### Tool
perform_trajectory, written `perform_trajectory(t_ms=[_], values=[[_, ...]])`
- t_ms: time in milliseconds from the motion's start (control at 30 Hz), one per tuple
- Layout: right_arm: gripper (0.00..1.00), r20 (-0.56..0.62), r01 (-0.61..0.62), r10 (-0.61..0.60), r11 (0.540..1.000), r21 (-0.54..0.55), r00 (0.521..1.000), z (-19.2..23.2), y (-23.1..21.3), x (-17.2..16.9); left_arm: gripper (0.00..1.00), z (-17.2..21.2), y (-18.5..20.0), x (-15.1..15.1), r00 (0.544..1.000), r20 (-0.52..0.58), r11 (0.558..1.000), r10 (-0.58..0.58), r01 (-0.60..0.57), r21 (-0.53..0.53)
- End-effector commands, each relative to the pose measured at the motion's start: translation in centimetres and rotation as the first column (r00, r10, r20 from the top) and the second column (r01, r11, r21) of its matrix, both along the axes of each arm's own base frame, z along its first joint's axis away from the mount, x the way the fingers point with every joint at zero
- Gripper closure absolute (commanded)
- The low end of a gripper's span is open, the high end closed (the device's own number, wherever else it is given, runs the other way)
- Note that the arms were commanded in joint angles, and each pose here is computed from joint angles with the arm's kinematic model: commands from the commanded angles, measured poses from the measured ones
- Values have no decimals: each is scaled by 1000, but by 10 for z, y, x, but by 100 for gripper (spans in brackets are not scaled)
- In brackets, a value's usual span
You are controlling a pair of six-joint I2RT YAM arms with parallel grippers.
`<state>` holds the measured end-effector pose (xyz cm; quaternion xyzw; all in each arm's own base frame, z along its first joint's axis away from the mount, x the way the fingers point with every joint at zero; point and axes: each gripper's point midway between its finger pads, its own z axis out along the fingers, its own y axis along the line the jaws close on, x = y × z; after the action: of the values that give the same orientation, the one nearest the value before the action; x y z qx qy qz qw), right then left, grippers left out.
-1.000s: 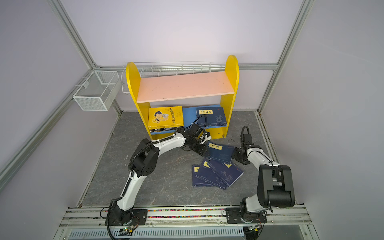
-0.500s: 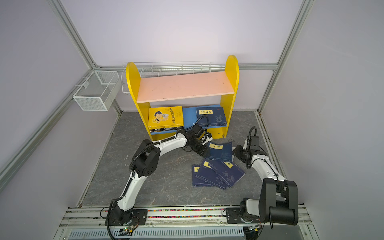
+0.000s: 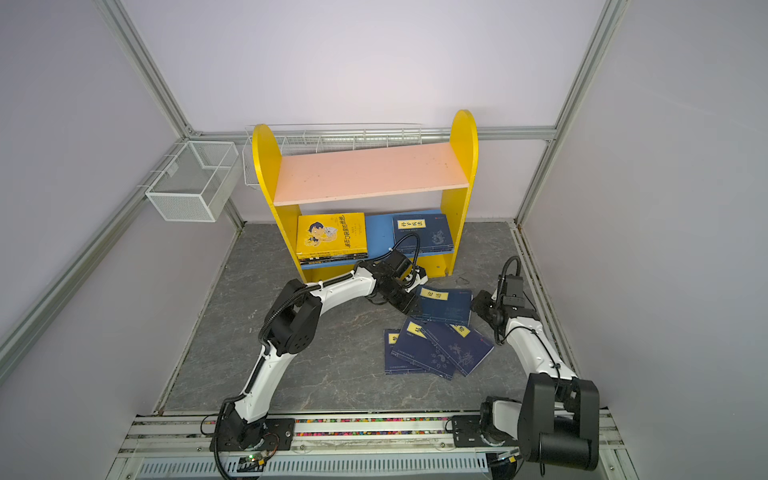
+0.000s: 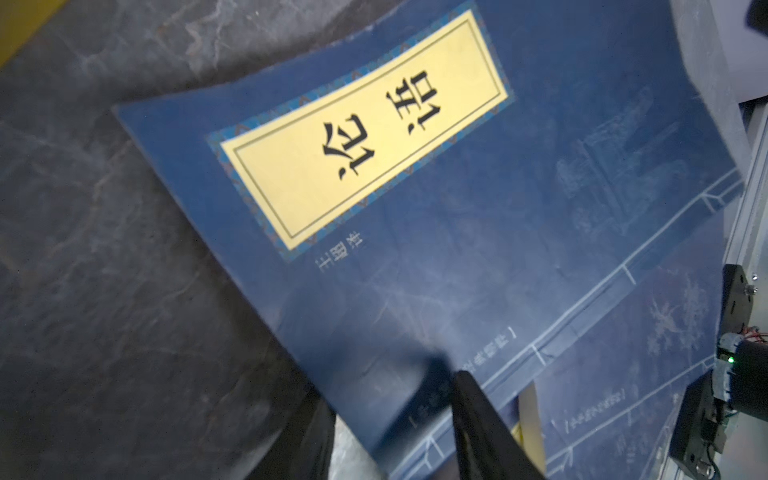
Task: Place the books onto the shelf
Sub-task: 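Lift the dark blue book upright with the right gripper while left steadies it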
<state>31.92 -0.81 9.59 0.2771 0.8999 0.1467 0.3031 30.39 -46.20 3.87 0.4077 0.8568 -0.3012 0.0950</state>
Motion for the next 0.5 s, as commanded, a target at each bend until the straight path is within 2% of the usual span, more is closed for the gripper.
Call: perform_trajectory(t_ms=[0,267,467], values=[[41,-32,-38,38,999,-2,999,-6,4,-7,55,-9,-3,-12,999,-10,998,-53,53,20],[43,-115,-96,118,979,182,986,-49,33,-7,54,-7,-3,-12,999,-4,998,-54,54,19],[52,-57,-103,128,943,316,990,-56,49,0,54,-9,-3,-13,998,-11,998,-56,56,22]])
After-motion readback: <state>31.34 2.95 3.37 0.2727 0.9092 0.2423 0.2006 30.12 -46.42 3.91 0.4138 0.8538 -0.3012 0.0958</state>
